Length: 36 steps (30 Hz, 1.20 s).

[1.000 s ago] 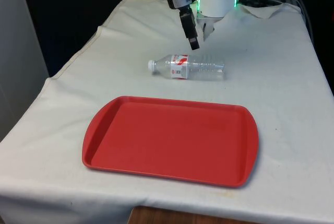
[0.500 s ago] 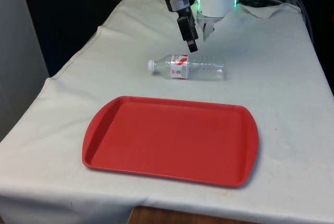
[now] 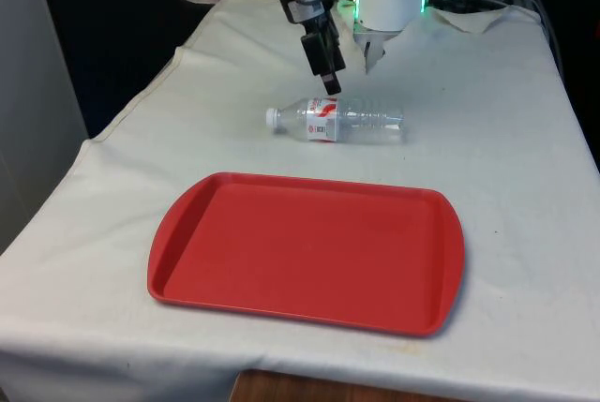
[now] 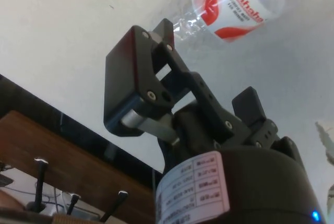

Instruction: Place the bottle upright on the tray.

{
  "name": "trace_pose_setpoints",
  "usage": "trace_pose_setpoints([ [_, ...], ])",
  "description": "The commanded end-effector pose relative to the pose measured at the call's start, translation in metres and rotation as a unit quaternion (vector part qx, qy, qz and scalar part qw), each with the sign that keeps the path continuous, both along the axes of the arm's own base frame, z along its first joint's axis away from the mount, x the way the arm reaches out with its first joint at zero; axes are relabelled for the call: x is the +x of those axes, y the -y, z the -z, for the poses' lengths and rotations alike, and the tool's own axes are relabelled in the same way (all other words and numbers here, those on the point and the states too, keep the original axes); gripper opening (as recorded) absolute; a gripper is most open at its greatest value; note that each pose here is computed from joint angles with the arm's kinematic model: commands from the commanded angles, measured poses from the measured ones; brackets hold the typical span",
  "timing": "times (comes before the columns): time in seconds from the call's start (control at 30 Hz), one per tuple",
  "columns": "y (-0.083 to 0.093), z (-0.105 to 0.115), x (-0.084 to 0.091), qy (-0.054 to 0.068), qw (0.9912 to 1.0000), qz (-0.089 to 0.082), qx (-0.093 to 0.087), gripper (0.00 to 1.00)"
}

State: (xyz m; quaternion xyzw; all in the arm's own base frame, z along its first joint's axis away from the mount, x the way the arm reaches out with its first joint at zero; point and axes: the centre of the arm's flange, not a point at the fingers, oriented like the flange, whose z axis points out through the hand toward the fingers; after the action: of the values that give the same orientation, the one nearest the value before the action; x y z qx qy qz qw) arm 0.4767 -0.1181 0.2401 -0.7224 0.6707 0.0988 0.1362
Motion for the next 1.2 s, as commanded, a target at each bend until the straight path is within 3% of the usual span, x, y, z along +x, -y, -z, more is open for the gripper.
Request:
trace_pose_setpoints([
  [0.0,0.003,0.001,0.000,-0.002,0.99997,0.003,0.007,1.00],
  [0.07,0.004,0.001,0.000,-0.004,0.99999,0.003,0.002,1.00],
  [0.37,0.016,0.005,0.001,-0.014,0.99950,0.016,0.023,1.00],
  [0.4,0.016,0.005,0.000,-0.017,0.99959,0.015,0.017,1.00],
  [0.7,0.024,0.020,0.006,-0.018,0.99824,0.032,0.047,1.00],
  [0.73,0.023,0.021,0.006,-0.022,0.99859,0.030,0.038,1.00],
  [0.8,0.029,0.026,0.006,-0.018,0.99775,0.035,0.054,1.00],
  [1.17,0.047,0.038,0.002,-0.022,0.99666,0.033,0.071,1.00],
])
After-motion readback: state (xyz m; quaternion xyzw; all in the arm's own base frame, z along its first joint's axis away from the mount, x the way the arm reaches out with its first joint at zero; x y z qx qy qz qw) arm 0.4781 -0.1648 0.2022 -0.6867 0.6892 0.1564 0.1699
